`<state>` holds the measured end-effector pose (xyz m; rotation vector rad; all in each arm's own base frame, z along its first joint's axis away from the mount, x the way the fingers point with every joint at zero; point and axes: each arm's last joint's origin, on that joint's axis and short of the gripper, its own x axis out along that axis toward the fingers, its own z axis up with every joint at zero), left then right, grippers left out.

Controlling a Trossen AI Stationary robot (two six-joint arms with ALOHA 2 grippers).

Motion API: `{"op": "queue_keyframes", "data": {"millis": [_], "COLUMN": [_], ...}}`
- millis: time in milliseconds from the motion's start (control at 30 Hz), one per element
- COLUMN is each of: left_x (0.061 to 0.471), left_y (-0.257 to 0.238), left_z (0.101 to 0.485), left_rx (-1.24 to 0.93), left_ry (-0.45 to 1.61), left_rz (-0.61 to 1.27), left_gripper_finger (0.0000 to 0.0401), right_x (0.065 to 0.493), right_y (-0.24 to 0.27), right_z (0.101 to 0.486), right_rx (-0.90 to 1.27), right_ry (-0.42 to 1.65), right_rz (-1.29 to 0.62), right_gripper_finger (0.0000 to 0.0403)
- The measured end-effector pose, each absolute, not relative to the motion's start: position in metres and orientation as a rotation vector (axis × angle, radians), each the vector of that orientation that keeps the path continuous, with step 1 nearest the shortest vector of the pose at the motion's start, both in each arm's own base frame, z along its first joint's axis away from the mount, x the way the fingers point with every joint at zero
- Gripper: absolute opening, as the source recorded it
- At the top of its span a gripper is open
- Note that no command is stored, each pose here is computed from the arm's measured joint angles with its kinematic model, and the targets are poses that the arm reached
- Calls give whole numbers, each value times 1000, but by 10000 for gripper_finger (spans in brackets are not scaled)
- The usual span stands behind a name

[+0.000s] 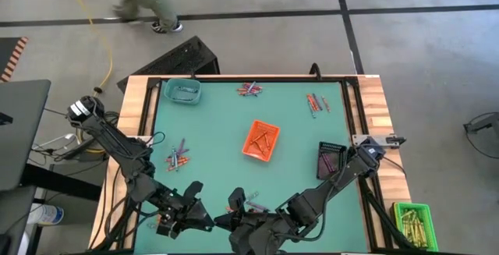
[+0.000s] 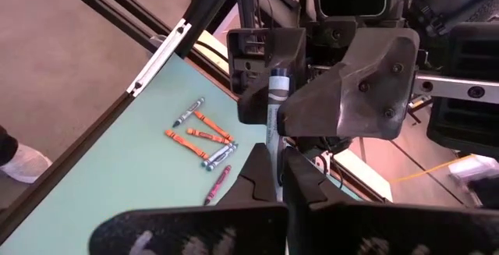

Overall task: Sort crayons
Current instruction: Put the blue crayon into the blue bin

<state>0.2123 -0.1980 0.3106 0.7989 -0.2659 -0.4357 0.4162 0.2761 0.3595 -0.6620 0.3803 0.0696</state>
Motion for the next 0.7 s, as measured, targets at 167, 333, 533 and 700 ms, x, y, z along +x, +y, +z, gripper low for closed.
{"op": "queue_keyframes", "data": {"millis": [167, 333, 533, 700], "left_x": [212, 212, 213, 213], "left_y": [-199, -199, -197, -197], "left_z": [311, 312, 312, 312], "left_rx": [793, 791, 791, 795], "left_ry": [-280, -287, -298, -297], "left_rz": [-453, -452, -471, -478], "left_gripper_finger": [85, 63, 26, 15], "right_x": [417, 418, 420, 421], "right_y": [275, 274, 271, 271], "right_z": [360, 360, 359, 359], "right_rx": [-659, -657, -624, -617], "right_ry": [380, 382, 383, 382], "right_rz": [68, 67, 88, 101], "right_gripper_finger": [0, 0, 0, 5]}}
